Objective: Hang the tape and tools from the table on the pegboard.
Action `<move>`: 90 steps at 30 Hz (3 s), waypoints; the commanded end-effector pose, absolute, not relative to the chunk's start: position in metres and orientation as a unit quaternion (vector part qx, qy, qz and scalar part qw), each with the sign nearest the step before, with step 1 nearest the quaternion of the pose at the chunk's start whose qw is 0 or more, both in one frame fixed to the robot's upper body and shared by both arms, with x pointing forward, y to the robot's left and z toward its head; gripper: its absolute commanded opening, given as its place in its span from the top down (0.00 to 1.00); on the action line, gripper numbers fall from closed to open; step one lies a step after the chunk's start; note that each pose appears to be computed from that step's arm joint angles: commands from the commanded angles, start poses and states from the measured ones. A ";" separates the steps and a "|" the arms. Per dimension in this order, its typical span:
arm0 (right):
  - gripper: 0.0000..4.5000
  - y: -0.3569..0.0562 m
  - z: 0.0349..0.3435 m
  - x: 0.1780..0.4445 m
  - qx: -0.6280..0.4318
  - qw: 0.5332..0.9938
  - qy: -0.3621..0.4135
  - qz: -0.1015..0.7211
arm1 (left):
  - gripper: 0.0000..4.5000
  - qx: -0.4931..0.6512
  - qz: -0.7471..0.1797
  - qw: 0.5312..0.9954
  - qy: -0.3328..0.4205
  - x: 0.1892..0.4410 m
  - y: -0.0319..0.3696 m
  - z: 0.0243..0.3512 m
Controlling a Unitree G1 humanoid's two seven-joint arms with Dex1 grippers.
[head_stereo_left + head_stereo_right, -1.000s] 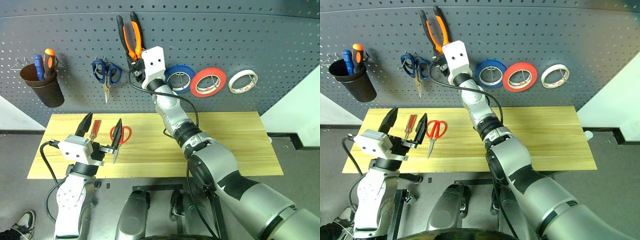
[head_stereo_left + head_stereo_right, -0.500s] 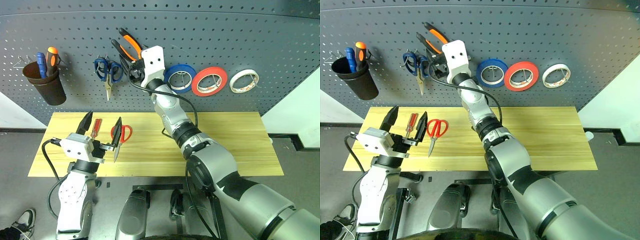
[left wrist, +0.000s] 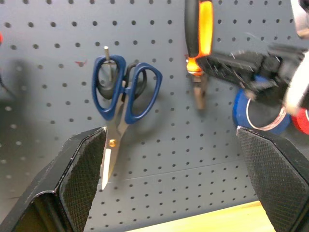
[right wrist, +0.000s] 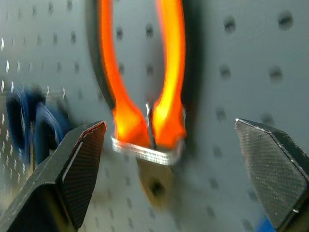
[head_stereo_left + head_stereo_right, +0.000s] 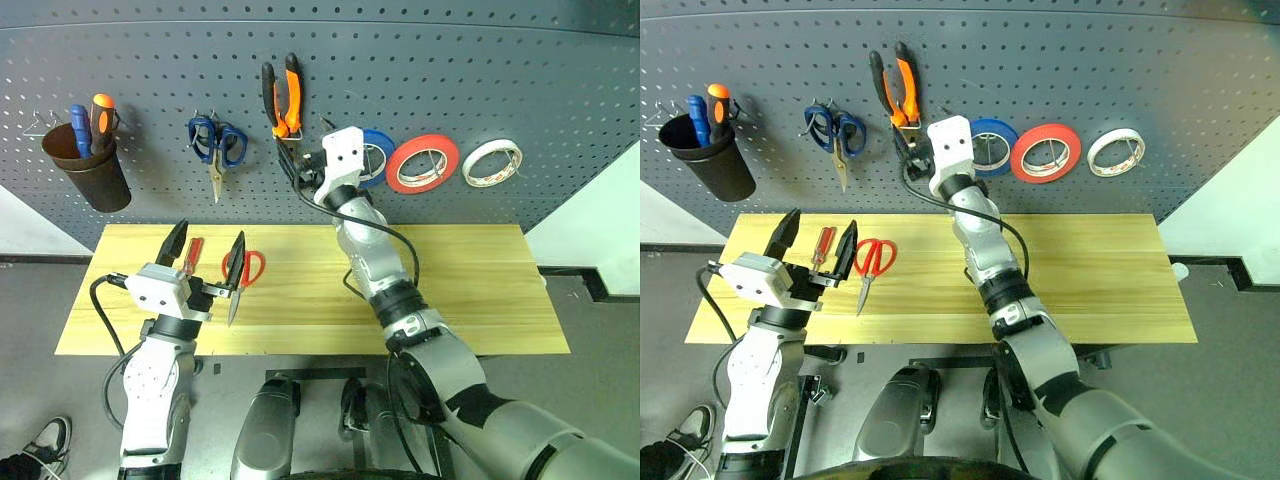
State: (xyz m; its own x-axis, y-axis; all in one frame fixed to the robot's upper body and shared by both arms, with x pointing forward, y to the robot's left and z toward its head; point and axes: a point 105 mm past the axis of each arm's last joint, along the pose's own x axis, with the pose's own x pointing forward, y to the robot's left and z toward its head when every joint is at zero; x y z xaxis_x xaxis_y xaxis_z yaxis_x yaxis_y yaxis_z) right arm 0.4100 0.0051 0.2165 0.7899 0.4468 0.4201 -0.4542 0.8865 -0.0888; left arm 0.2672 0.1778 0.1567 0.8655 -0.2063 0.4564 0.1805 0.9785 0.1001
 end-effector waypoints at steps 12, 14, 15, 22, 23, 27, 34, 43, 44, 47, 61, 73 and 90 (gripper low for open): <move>0.01 -0.005 0.199 0.379 -0.001 0.943 -0.214 0.255 | 0.00 0.036 -0.121 0.954 -0.271 0.272 0.172 0.168; 0.01 -0.012 0.196 0.359 0.011 0.936 -0.218 0.276 | 0.00 0.036 -0.121 0.954 -0.271 0.272 0.173 0.169; 0.01 -0.016 0.195 0.349 0.014 0.933 -0.218 0.287 | 0.00 0.037 -0.121 0.954 -0.271 0.272 0.173 0.168; 0.01 -0.049 0.180 0.290 -0.004 0.932 -0.185 0.312 | 0.00 0.031 -0.121 0.958 -0.257 0.270 0.177 0.162; 0.01 -0.054 0.176 0.287 -0.008 0.936 -0.175 0.306 | 0.00 0.029 -0.122 0.960 -0.250 0.270 0.177 0.159; 0.01 -0.079 0.152 0.280 -0.028 0.953 -0.118 0.278 | 0.00 0.024 -0.117 0.976 -0.180 0.272 0.183 0.138; 0.01 -0.103 0.095 0.265 -0.033 0.944 0.049 0.325 | 0.00 0.039 -0.167 0.981 0.088 0.287 0.173 0.074; 0.01 -0.115 0.099 0.280 -0.055 0.944 0.049 0.320 | 0.00 0.021 -0.075 0.976 0.203 0.321 0.179 0.054; 0.01 -0.116 0.098 0.281 -0.058 0.945 0.050 0.317 | 0.00 0.021 -0.052 0.976 0.211 0.324 0.184 0.054; 0.01 -0.121 0.096 0.281 -0.067 0.946 0.054 0.312 | 0.00 -0.009 0.024 0.969 0.244 0.324 0.200 0.050; 0.01 -0.116 0.085 0.257 -0.072 0.927 0.097 0.356 | 0.00 -0.031 0.053 0.915 0.398 0.318 0.206 0.003; 0.01 -0.089 0.118 0.241 -0.049 0.901 0.003 0.431 | 0.00 -0.031 0.033 0.915 0.402 0.338 0.194 -0.004; 0.01 -0.088 0.115 0.241 -0.059 0.902 0.004 0.427 | 0.00 -0.021 0.007 0.903 0.430 0.341 0.184 -0.021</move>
